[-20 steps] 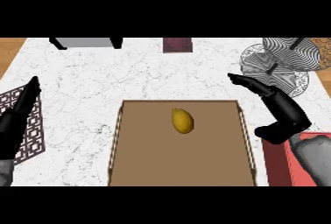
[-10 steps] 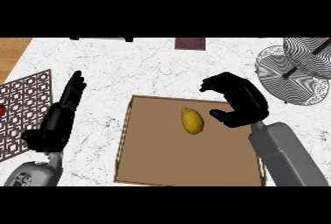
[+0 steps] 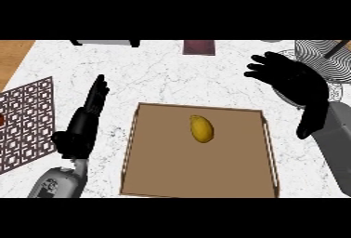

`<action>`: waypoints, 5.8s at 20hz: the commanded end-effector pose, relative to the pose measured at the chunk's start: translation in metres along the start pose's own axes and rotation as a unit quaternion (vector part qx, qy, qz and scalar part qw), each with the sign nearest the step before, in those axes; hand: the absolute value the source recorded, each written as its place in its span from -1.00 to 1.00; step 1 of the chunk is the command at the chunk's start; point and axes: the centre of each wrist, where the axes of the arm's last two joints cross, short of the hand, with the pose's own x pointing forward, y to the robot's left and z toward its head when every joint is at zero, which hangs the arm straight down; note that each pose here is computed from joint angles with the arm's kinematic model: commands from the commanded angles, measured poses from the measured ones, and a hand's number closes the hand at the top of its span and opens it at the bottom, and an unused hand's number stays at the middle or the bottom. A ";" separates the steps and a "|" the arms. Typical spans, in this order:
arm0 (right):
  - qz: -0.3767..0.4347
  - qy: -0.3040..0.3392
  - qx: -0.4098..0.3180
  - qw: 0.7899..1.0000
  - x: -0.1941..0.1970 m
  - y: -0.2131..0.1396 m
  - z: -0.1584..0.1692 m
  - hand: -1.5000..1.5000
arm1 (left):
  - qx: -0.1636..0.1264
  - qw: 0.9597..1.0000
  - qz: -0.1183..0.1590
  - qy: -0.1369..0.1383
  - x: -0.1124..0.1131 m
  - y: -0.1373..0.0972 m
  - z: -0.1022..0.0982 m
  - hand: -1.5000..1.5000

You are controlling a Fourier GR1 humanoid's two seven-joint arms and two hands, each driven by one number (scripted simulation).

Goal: Pick the lemon from the tray and place it in the tiered basket

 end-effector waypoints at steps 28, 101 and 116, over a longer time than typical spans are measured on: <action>0.547 0.223 0.259 0.764 0.082 0.120 -0.097 -1.00 | 0.022 0.999 0.001 0.026 -0.014 -0.003 0.011 0.00; 0.630 0.279 0.271 0.672 -0.073 0.079 -0.127 -1.00 | 0.018 1.000 -0.011 0.010 -0.004 -0.007 -0.002 0.00; 0.612 0.291 0.275 0.682 -0.109 0.106 -0.118 -1.00 | 0.018 1.000 0.008 0.017 -0.016 0.001 -0.006 0.00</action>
